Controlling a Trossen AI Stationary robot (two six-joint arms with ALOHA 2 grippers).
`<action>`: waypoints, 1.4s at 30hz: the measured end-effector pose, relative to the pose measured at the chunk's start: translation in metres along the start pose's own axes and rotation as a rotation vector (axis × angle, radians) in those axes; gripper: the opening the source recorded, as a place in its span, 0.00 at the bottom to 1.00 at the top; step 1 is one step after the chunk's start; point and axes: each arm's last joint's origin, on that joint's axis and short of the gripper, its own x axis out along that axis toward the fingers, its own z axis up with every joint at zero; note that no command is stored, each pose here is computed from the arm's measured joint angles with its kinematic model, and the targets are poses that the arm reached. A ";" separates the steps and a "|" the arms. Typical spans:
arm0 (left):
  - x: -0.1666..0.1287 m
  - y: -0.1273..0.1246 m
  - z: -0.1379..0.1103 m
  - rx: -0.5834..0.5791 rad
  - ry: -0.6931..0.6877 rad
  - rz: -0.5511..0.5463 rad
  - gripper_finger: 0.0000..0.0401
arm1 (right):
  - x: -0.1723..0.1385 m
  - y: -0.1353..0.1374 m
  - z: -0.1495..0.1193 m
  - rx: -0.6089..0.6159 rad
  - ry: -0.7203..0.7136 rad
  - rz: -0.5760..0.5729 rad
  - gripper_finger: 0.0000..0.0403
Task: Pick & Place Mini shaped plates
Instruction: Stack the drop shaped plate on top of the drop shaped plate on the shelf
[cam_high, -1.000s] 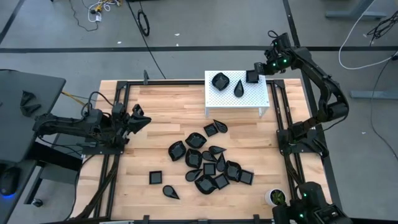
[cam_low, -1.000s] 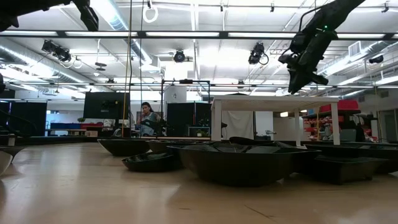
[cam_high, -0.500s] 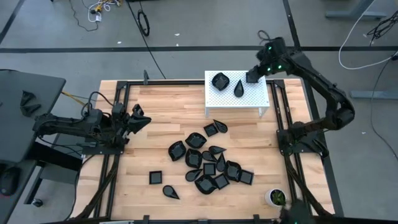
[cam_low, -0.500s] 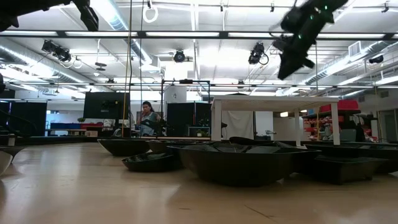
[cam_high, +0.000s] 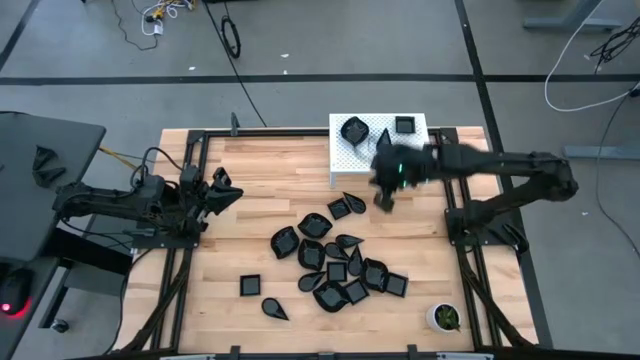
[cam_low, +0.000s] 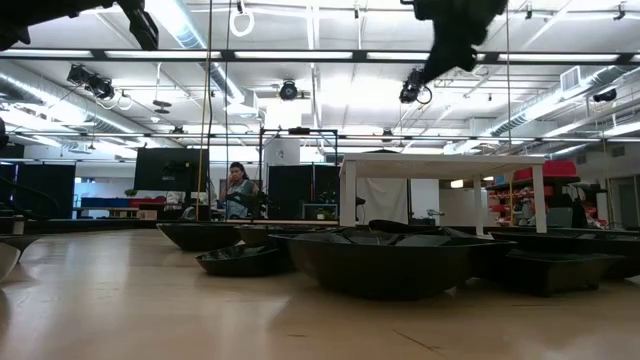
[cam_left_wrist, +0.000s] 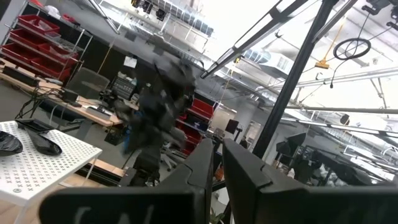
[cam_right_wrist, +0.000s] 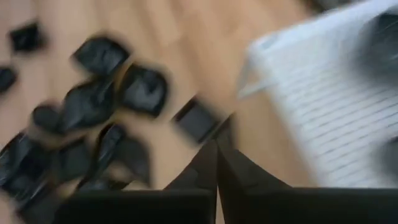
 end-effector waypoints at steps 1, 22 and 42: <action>0.000 0.000 0.000 0.000 0.001 0.000 0.10 | 0.005 0.009 -0.007 0.014 0.021 0.018 0.01; 0.000 0.000 0.000 0.000 0.001 0.000 0.10 | 0.136 0.007 -0.122 0.540 -0.184 -0.189 0.28; 0.000 0.000 0.000 0.000 0.001 0.000 0.10 | 0.185 -0.003 -0.127 0.472 -0.235 -0.307 0.11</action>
